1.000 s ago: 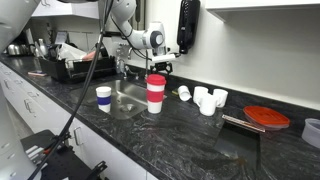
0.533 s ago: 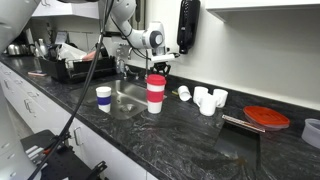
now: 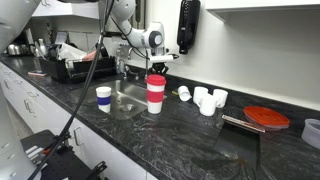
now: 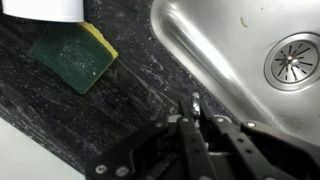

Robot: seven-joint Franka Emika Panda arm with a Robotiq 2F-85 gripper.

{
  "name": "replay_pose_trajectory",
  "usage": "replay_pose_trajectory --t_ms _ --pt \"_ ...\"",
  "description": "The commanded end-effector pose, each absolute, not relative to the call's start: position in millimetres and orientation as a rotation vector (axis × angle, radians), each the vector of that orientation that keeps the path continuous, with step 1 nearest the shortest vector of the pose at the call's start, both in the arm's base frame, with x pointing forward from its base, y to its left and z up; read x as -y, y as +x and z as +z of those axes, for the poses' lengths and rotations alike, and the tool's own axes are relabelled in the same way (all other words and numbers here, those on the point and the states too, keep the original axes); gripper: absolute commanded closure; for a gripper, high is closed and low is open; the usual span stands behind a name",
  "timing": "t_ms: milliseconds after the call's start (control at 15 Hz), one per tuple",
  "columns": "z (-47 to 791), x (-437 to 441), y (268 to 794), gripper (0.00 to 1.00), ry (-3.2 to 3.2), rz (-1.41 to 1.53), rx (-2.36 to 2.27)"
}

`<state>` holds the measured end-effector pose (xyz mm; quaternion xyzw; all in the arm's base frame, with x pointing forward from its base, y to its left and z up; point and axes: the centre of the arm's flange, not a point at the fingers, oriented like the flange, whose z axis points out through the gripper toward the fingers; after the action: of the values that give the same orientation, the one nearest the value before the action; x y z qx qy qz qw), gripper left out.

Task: Turn on the faucet with the handle on the right

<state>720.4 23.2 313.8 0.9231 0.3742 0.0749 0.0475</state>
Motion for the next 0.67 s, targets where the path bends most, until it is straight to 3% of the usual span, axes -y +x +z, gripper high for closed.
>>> replay_pose_trajectory --t_ms 0,600 --pt "312.9 -16.0 727.5 0.97 2.825 0.253 -1.136" --pt "314.8 -16.7 728.3 0.97 2.797 0.253 -1.141"
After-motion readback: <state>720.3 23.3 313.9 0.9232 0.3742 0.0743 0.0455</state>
